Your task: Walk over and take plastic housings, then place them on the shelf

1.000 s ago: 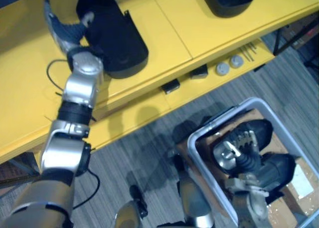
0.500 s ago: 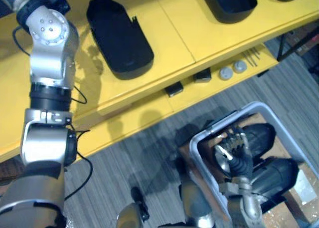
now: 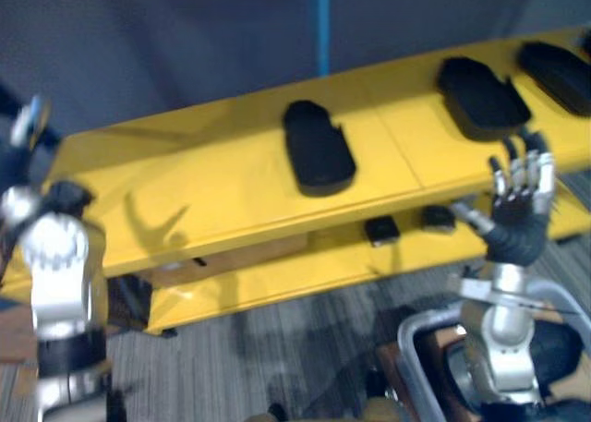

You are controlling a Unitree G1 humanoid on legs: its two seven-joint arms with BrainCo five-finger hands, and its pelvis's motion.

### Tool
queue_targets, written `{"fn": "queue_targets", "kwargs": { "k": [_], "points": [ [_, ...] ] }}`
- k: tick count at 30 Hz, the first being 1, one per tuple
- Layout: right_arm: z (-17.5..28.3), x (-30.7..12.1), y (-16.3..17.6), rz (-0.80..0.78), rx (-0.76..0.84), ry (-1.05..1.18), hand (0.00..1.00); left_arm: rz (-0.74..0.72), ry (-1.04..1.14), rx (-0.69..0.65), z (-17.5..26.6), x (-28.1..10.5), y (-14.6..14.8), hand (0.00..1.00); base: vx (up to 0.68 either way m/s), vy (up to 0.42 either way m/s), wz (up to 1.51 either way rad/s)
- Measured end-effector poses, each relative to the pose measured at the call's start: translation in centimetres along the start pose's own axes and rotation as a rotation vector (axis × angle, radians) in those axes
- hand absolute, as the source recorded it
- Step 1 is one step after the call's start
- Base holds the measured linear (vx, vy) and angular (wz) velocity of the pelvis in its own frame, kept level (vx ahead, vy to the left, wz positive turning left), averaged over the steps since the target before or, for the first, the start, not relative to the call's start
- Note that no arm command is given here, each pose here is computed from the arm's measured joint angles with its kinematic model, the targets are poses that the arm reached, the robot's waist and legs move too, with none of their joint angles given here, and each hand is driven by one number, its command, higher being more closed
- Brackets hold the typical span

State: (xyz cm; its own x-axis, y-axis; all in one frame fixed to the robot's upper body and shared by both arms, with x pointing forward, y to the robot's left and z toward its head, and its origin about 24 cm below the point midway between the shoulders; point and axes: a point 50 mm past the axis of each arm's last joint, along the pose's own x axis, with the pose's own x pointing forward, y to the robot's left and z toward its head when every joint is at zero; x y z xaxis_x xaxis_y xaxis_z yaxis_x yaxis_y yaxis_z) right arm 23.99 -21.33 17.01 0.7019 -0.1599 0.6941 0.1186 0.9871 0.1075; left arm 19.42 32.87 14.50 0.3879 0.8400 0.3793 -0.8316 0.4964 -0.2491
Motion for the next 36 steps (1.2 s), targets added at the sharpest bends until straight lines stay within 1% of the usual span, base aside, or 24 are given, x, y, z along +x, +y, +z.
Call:
{"fn": "queue_targets", "kwargs": {
  "k": [2,3,4,7,9,11,12,14,16,19,24,25,31,36],
  "points": [
    [-1.4,2.5,2.0,0.058,0.051,0.039,0.00,0.019,0.093,0.093,-2.3,-1.7,2.3,0.00,-0.07,-0.034,0.57],
    [-1.7,3.0,2.5,0.075,0.058,0.055,0.00,0.005,0.112,0.120,-2.8,-2.2,2.6,0.00,-0.09,-0.017,0.59],
    [-2.3,3.7,3.6,0.114,0.080,0.098,0.00,-0.042,0.185,0.153,-4.0,-3.6,3.3,0.00,-0.07,0.006,0.54],
    [-4.0,4.2,4.9,0.172,0.123,0.213,0.00,-0.111,0.353,0.220,-6.7,-6.6,5.1,0.00,-0.04,0.025,0.33],
    [-6.2,4.3,5.4,0.197,0.095,0.331,0.00,-0.196,0.580,0.327,-10.2,-10.2,7.5,0.00,-0.02,0.031,0.24],
    [-8.3,4.4,5.2,0.192,0.074,0.434,0.00,-0.290,0.869,0.426,-14.1,-15.1,10.5,0.00,0.01,0.005,0.20],
    [-8.7,4.6,5.1,0.189,0.073,0.452,0.00,-0.302,0.937,0.445,-14.8,-16.4,11.3,0.00,0.01,-0.010,0.08],
    [-9.6,6.2,5.2,0.180,0.090,0.483,0.00,-0.321,1.150,0.523,-16.4,-20.8,14.3,0.00,0.01,-0.006,0.05],
    [-9.5,7.6,5.5,0.174,0.119,0.476,0.00,-0.333,1.258,0.538,-16.7,-23.2,15.9,0.00,0.00,0.001,0.05],
    [-9.9,8.1,5.3,0.149,0.114,0.511,0.00,-0.371,1.368,0.532,-16.8,-25.2,17.0,0.00,0.00,0.001,0.07],
    [-12.5,7.0,3.6,0.055,0.075,0.662,0.00,-0.368,1.430,0.542,-16.9,-26.5,17.9,0.00,-0.02,-0.001,0.03],
    [-12.9,6.9,3.0,0.024,0.081,0.692,0.00,-0.371,1.447,0.539,-16.9,-26.9,18.0,0.00,-0.04,-0.006,0.03],
    [-13.7,7.3,1.9,-0.051,0.115,0.765,0.00,-0.375,1.481,0.510,-17.0,-27.9,17.5,0.00,-0.01,-0.004,0.09],
    [-14.2,7.5,1.4,-0.054,0.114,0.815,0.00,-0.390,1.476,0.494,-17.3,-27.9,16.7,0.00,0.04,-0.004,0.11]
  ]
}}
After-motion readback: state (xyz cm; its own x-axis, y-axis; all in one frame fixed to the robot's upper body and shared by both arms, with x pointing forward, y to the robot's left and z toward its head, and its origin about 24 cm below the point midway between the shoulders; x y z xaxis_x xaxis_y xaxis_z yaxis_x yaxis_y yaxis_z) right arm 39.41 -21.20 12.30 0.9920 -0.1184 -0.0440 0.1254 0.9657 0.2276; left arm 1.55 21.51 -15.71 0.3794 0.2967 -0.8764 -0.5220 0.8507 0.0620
